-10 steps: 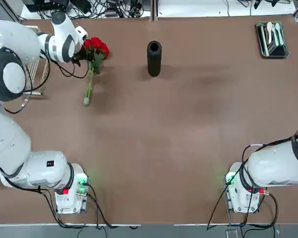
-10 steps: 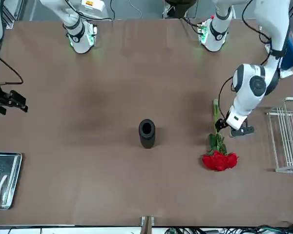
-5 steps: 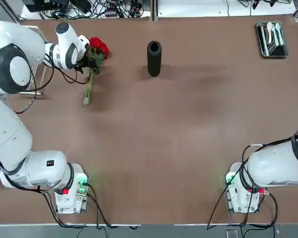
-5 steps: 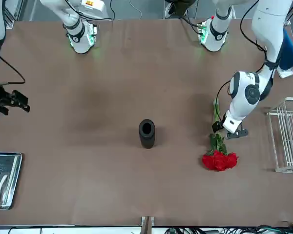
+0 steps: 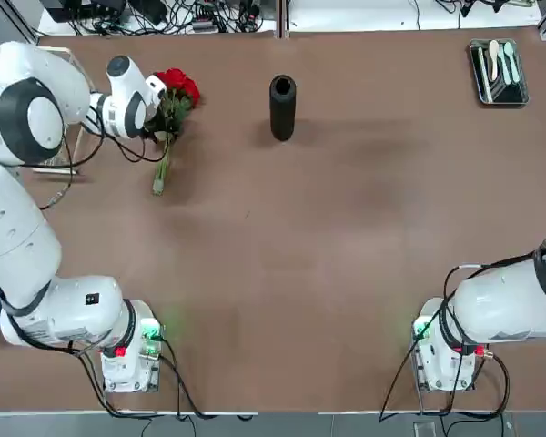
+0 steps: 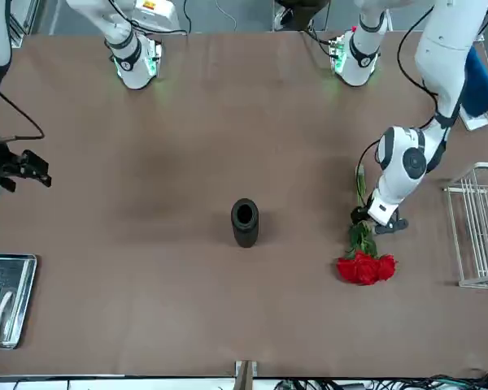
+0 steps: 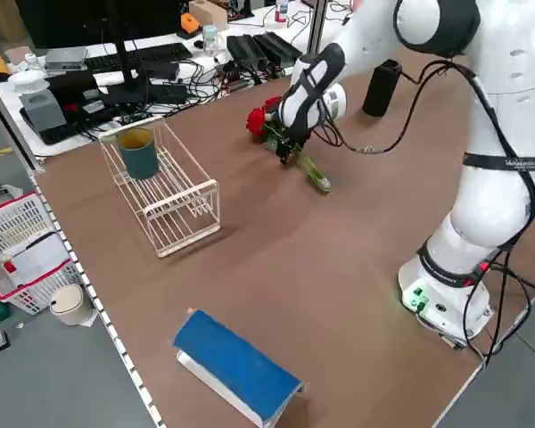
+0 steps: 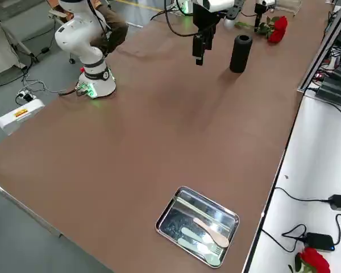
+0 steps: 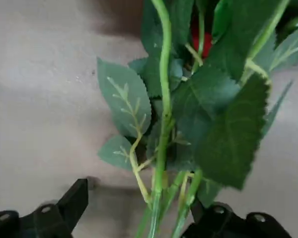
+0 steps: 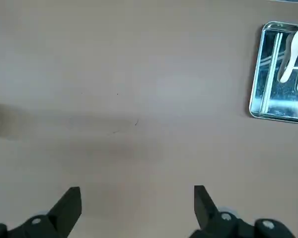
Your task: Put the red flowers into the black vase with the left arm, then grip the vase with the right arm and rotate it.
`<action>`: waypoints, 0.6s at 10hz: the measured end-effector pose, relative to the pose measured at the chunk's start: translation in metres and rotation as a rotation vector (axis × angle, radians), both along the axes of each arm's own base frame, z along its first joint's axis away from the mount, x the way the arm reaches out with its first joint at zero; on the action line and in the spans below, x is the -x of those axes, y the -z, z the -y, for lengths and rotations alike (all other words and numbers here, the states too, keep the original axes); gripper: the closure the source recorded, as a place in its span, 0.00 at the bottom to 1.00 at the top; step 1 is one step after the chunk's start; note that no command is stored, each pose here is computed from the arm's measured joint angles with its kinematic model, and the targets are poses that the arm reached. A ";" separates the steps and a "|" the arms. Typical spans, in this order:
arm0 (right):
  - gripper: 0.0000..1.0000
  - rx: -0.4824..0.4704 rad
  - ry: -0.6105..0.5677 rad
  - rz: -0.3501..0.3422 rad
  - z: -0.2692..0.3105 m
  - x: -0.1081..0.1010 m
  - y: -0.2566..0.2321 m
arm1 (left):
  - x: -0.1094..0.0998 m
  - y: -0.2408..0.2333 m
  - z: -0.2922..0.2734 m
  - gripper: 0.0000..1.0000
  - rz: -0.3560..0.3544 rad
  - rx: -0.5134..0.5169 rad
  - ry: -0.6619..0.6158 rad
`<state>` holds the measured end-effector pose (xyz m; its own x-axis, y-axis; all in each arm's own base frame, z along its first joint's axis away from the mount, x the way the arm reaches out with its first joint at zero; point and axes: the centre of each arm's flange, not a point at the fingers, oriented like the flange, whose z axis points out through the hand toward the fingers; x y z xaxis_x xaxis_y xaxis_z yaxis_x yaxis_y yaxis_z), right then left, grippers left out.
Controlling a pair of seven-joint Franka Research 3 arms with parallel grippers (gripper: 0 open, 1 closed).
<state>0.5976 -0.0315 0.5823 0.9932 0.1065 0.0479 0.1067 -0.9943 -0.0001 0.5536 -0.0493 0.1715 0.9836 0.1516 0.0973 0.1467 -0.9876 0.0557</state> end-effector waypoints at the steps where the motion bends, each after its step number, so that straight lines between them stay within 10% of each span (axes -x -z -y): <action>1: 0.00 0.000 -0.003 0.000 -0.001 0.000 0.000 | 0.000 0.000 0.000 0.22 0.000 0.000 -0.001; 6: 0.00 0.000 -0.037 -0.002 -0.020 -0.001 0.001 | -0.004 -0.005 -0.004 0.87 0.010 -0.006 -0.001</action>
<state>0.5984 -0.0111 0.5814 0.9887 0.1430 0.0459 0.1431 -0.9897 -0.0002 0.5571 -0.0453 0.1766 0.9825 0.1517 0.1080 0.1468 -0.9878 0.0517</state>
